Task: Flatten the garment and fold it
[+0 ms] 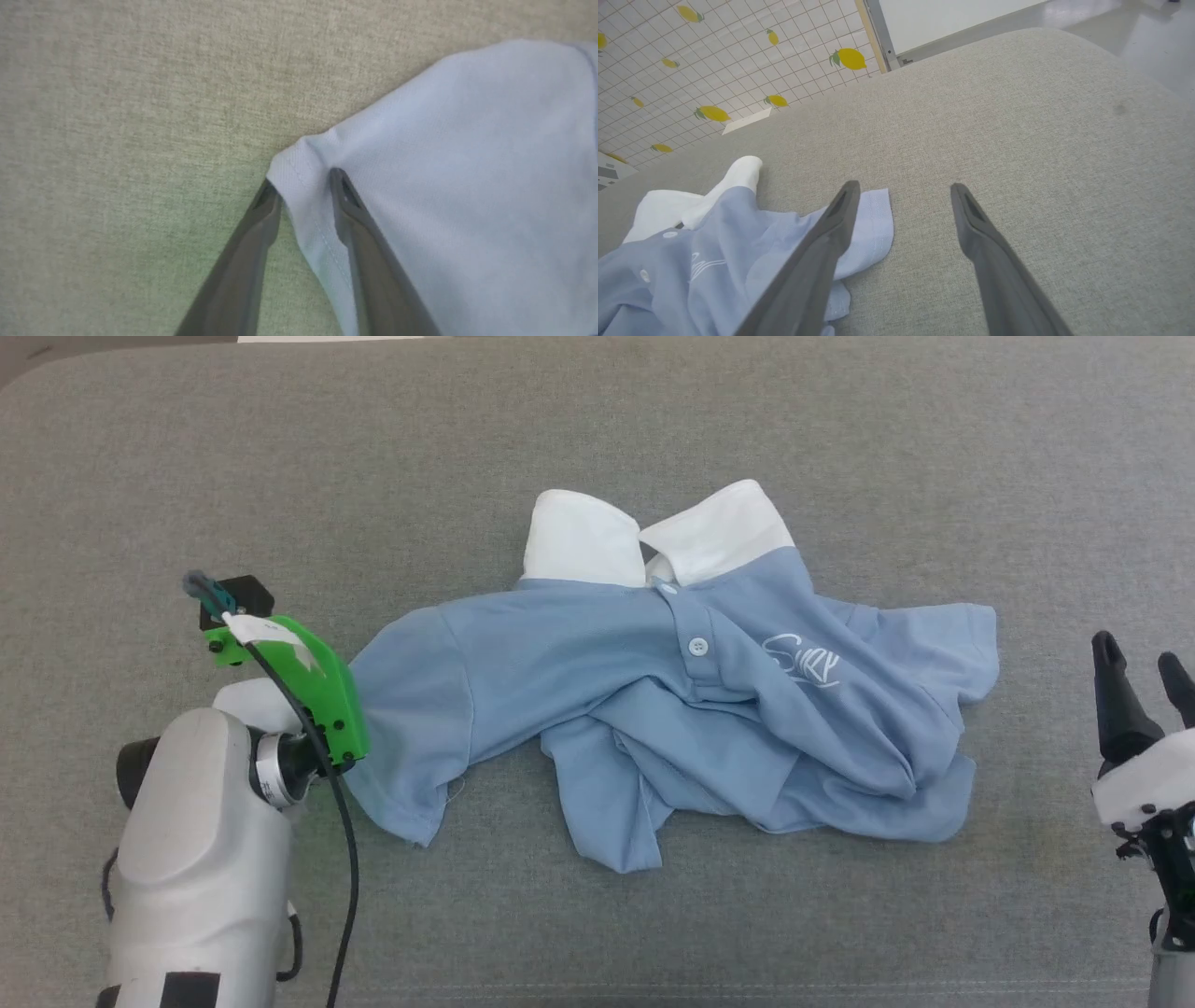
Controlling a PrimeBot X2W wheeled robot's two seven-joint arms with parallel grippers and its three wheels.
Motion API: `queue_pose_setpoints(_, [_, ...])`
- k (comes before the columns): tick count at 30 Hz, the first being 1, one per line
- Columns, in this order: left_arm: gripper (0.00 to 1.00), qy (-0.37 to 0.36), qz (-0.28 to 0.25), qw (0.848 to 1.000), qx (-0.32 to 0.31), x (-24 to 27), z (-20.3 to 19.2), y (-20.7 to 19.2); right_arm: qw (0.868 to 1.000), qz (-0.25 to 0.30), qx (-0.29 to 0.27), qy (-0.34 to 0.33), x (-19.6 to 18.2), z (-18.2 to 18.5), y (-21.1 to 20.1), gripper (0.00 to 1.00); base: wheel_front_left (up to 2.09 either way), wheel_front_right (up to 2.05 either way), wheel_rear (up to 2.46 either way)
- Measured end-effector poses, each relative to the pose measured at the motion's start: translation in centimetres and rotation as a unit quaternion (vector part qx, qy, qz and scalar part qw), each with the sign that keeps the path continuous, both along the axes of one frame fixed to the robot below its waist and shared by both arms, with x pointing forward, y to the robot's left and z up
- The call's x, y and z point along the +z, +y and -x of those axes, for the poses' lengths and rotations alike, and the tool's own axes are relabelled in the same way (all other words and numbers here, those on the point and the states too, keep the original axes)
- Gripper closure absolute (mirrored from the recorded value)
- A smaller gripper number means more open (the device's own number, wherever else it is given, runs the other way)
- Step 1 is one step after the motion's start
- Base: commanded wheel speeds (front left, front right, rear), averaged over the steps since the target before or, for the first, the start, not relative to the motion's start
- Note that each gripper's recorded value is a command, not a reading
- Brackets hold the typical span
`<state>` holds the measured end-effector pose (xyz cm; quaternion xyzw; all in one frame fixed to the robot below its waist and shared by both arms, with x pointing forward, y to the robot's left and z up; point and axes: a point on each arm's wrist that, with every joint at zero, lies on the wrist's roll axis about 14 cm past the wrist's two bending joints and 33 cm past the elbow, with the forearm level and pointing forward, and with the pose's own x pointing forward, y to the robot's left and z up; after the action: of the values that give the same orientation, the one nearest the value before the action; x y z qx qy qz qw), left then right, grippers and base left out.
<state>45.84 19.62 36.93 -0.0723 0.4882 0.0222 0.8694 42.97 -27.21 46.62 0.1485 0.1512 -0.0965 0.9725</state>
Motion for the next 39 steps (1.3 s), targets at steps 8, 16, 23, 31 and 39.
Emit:
queue_pose_setpoints(8, [1.0, -0.05, 0.047, 0.997, 0.024, 1.6, -0.6, -0.5, 0.999, 0.028, 0.016, 0.011, 0.3, -1.1, 0.7, 0.0, 0.0, 0.0, 0.0])
queue_pose_setpoints(16, [1.0, -0.142, 0.076, 0.987, 0.028, 4.7, -2.5, -1.1, 0.983, 0.106, 0.09, 0.121, -0.6, -5.1, 1.0, 0.0, 0.0, 0.0, 0.0])
queue_pose_setpoints(23, [1.0, -0.176, 0.081, 0.981, 0.025, 5.4, -2.6, -1.5, 0.935, 0.161, 0.172, 0.265, -5.0, -6.8, 3.0, 0.0, 0.0, 0.0, 0.0])
queue_pose_setpoints(31, [1.0, -0.175, 0.079, 0.981, 0.033, 4.7, -1.8, -1.2, 0.884, 0.187, 0.234, 0.358, -9.4, -6.4, 5.0, 0.0, 0.0, 0.0, 0.0])
queue_pose_setpoints(39, [1.0, -0.169, 0.081, 0.981, 0.038, 4.2, -1.3, -1.1, 0.878, 0.171, 0.245, 0.375, -9.6, -6.4, 5.3, 1.0, 0.0, 0.0, 0.0])
